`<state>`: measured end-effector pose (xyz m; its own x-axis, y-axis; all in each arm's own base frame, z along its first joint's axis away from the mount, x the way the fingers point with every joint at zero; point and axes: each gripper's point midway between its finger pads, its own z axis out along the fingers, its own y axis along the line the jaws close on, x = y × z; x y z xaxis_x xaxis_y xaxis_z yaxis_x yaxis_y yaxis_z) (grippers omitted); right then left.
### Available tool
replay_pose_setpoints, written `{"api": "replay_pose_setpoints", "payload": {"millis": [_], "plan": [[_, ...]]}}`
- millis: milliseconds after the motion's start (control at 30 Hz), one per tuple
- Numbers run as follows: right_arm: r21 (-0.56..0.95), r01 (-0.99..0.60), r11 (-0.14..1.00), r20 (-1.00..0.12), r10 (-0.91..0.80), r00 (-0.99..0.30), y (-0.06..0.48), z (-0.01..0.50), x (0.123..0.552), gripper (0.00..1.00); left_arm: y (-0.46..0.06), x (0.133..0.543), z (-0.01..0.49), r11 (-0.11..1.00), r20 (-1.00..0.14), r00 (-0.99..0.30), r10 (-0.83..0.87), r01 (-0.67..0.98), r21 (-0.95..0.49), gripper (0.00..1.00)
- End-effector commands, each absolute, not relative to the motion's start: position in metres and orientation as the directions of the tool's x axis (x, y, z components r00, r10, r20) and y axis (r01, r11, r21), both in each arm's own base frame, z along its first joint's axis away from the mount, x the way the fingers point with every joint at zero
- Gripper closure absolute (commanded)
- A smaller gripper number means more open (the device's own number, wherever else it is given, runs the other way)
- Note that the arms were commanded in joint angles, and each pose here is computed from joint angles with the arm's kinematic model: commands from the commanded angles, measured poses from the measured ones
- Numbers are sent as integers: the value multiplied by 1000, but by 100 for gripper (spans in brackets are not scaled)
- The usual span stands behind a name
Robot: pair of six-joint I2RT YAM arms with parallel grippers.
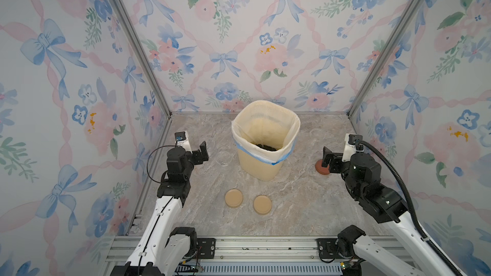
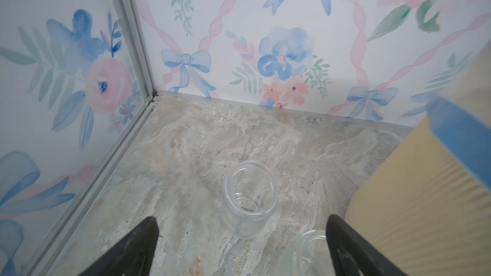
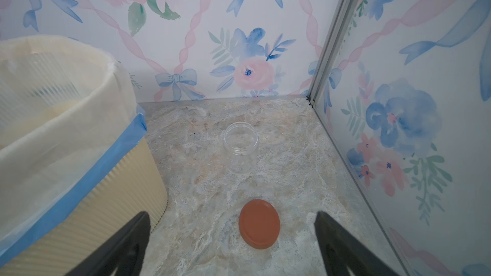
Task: Empty moldy tea leaves from jars
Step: Place the jar at the center of the board, then reset both arms
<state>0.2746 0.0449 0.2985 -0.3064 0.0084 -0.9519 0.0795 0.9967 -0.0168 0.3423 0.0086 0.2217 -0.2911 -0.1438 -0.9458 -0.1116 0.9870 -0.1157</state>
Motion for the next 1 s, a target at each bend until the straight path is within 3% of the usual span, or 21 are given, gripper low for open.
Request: {"api": "replay_pose_setpoints", "payload": {"millis": [0,167,267,400,567,733,967], "plan": [[-68,146,987,-957,-23,-290,29,292,280,2,21,343,215,980,-964,-223,-144,-164,-108,2],[73,251,965,-974,122,-188,3,274,280,3,25,339,203,979,-985,-114,-132,-168,-112,2],[61,268,962,-985,101,-137,-4,261,283,3,22,329,190,980,-990,-4,-138,-142,-136,2],[-21,280,960,-981,34,-191,-11,240,293,2,31,331,159,970,-987,-60,-151,-203,-136,2],[-125,283,951,-983,-80,-166,-11,217,309,3,34,335,145,972,-989,-71,-128,-208,-111,2],[-91,317,944,-990,-50,-134,-21,181,322,2,37,348,145,969,-986,-59,-155,-205,-140,2],[-90,256,962,-992,-65,-104,-10,159,341,3,17,362,142,992,-993,-60,-105,-78,-101,2]]}}
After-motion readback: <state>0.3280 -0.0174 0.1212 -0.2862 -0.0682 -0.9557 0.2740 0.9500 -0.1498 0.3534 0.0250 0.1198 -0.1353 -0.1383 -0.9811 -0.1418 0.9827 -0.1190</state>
